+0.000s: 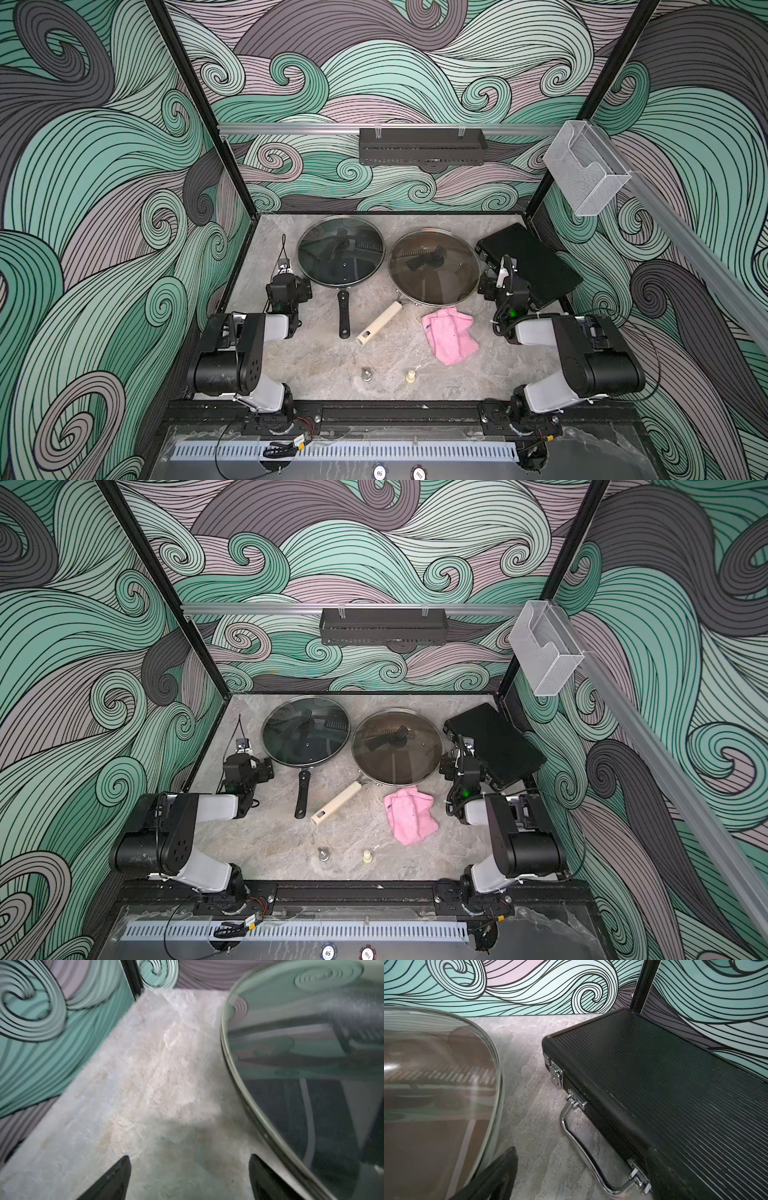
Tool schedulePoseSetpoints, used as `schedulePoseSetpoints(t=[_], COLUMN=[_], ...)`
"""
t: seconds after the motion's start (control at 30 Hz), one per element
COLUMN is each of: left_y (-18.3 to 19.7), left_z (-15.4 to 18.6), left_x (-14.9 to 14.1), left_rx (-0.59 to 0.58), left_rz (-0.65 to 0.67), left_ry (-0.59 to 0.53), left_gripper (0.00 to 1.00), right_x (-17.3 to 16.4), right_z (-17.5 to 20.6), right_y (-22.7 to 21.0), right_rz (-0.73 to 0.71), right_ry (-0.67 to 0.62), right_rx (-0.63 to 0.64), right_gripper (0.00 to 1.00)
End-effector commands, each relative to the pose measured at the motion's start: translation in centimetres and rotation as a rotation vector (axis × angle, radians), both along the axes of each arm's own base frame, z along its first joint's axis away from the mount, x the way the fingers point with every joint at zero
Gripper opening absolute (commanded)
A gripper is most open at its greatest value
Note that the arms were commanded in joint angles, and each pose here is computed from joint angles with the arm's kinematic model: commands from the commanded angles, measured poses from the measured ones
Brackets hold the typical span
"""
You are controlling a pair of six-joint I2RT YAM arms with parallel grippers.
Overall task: Wipe the pot lid with a cloth
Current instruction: Reset both arms
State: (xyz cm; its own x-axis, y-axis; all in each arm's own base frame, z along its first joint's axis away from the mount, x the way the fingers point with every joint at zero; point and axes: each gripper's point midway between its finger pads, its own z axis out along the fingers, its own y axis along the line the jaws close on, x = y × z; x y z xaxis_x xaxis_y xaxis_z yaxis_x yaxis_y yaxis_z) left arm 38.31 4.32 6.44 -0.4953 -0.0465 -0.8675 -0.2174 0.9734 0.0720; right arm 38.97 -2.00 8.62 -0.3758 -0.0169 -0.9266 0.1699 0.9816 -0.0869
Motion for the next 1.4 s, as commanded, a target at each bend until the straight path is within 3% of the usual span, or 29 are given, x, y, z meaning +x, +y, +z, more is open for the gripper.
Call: schedulePoseSetpoints(t=[0.0, 0.07, 0.1, 0.63, 0.77, 0.9, 1.07, 1.2, 1.37], left_y=[-0.8, -0.7, -0.7, -0.7, -1.6, 1.8, -2.0, 0.2, 0.2], left_z=[2.1, 2.0, 2.0, 1.9, 2.3, 2.2, 2.3, 2.1, 2.1], left_x=[1.8, 1.7, 1.7, 1.7, 1.0, 0.9, 0.9, 1.1, 1.4], left_rx=[-0.036, -0.05, -0.045, -0.049, -0.038, -0.023, -0.02, -0.011, -0.026], left_rz=[-0.074, -0.066, -0.066, -0.067, -0.116, 0.108, -0.125, 0.016, 0.01], left_ry=[-0.082, -0.051, -0.064, -0.057, -0.101, -0.086, -0.106, -0.077, -0.07], left_gripper=[0.9, 0.91, 0.99, 0.98, 0.99, 0.99, 0.99, 0.99, 0.99], right_x=[0.5, 0.5, 0.5, 0.5, 0.5, 0.5, 0.5, 0.5, 0.5], right_z=[0.7, 0.8, 0.8, 0.8, 0.7, 0.7, 0.7, 0.7, 0.7], right_y=[0.5, 0.5, 0.4, 0.5, 0.5, 0.5, 0.4, 0.5, 0.4], right_rz=[0.037, 0.037, 0.036, 0.038, 0.037, 0.037, 0.036, 0.038, 0.037], right_ry=[-0.023, -0.026, -0.024, -0.027, -0.026, -0.026, -0.026, -0.025, -0.026], right_rx=[0.009, 0.008, 0.008, 0.008, 0.008, 0.009, 0.008, 0.007, 0.007], right_gripper=[0.99, 0.99, 0.99, 0.99, 0.99, 0.99, 0.99, 0.99, 0.99])
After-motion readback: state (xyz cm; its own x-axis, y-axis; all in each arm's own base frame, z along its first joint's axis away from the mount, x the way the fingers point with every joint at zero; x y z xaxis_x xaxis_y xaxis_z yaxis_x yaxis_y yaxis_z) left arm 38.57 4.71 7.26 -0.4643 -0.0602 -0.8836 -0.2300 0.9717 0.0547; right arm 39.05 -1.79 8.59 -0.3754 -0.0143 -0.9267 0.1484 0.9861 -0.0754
